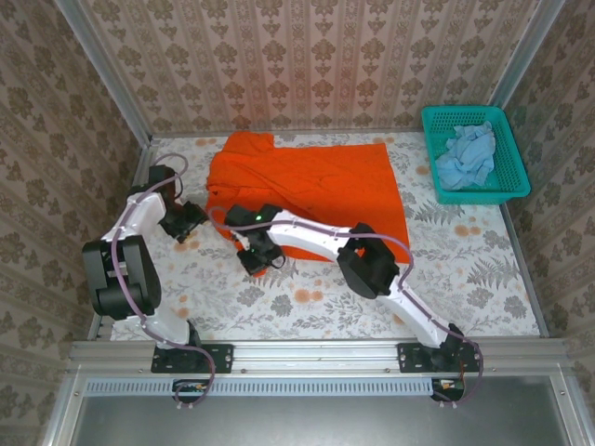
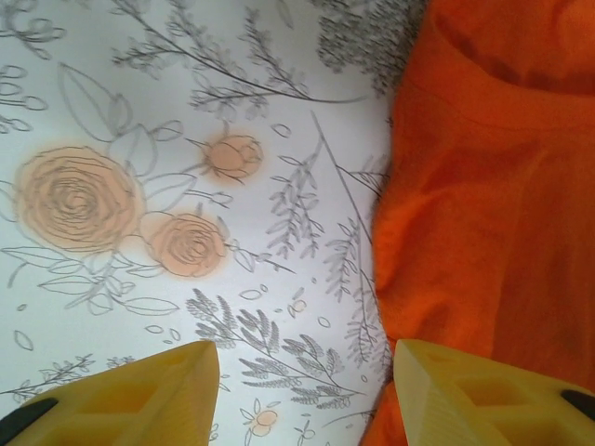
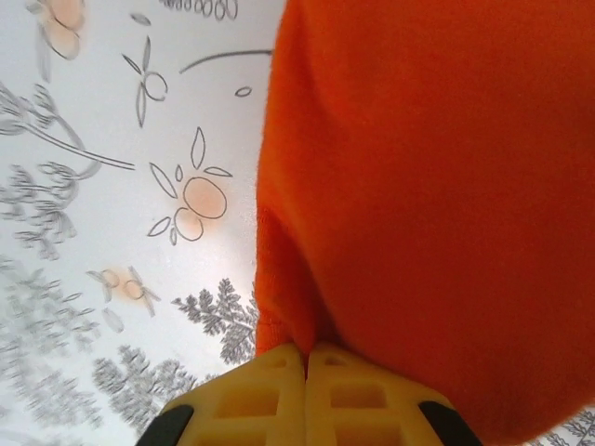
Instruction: Fold and stack the t-shirts
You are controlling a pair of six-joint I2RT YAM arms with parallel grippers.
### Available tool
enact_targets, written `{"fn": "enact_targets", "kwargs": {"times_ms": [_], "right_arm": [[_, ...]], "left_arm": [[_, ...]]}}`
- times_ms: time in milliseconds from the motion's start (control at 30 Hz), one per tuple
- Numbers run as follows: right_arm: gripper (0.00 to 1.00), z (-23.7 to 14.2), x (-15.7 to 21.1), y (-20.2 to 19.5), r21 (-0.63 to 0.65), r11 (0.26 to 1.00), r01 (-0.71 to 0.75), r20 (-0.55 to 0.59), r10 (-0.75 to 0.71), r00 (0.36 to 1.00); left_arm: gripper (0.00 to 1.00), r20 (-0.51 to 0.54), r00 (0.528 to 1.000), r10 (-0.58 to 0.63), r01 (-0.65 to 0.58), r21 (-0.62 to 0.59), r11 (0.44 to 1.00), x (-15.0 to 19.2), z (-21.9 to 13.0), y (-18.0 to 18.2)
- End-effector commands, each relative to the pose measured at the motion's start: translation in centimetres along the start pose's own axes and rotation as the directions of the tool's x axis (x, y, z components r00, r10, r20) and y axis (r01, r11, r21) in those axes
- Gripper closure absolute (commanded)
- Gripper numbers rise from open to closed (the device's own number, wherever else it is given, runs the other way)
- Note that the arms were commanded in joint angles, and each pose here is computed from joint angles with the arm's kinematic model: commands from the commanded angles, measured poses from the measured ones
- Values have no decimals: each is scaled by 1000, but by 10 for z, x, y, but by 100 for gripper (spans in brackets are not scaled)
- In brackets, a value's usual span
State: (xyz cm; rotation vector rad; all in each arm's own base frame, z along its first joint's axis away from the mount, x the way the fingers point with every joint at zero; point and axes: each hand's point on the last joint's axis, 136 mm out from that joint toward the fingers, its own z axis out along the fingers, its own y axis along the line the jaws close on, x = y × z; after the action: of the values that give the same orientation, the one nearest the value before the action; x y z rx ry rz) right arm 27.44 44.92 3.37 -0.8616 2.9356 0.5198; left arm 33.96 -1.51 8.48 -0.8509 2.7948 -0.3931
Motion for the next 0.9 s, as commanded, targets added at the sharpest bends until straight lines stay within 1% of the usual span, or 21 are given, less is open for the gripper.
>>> {"fn": "enact_targets", "kwargs": {"times_ms": [0,67,167,233,333,467,500,533,600,700,800,867], "right_arm": [[100,-49,-37,14,-356,919,-168,73,207,976],[100,-59,-50,-4,-454,856,-249,85,320,944],[100,-63,-63,-29,-566,749,-345,45,446,894],[100,-62,-68,-43,-609,688,-394,16,508,861],[100,-60,-77,-60,-655,603,-455,-25,585,811],[100,-54,-89,-80,-701,478,-529,-88,678,730],[100,-54,-93,-84,-711,451,-539,-100,694,713],[100,-52,-95,-89,-716,429,-551,-111,709,696],[100,-52,-97,-94,-715,417,-561,-118,719,685],[100,-45,-93,-101,-686,419,-594,-138,727,672],[100,-36,-90,-112,-669,391,-633,-159,756,635],[100,-33,-88,-117,-662,383,-644,-164,765,623]], "left_arm": [[47,-42,993,112,-110,49,993,12,-2,-23],[49,-65,985,159,-156,47,987,20,-1,-29],[54,-90,974,208,-207,24,978,28,-2,-30],[57,-113,968,226,-225,16,974,35,-1,-30],[61,-161,955,251,-245,54,968,49,2,-37],[74,-241,928,285,-262,122,957,70,12,-53],[74,-257,925,280,-251,139,958,74,15,-56],[74,-275,925,263,-226,160,961,77,19,-59],[74,-299,928,221,-165,202,965,82,25,-67],[64,-337,930,146,-48,282,958,86,33,-84],[60,-356,932,75,44,315,948,85,37,-97],[56,-375,927,28,100,318,943,86,39,-103]]}}
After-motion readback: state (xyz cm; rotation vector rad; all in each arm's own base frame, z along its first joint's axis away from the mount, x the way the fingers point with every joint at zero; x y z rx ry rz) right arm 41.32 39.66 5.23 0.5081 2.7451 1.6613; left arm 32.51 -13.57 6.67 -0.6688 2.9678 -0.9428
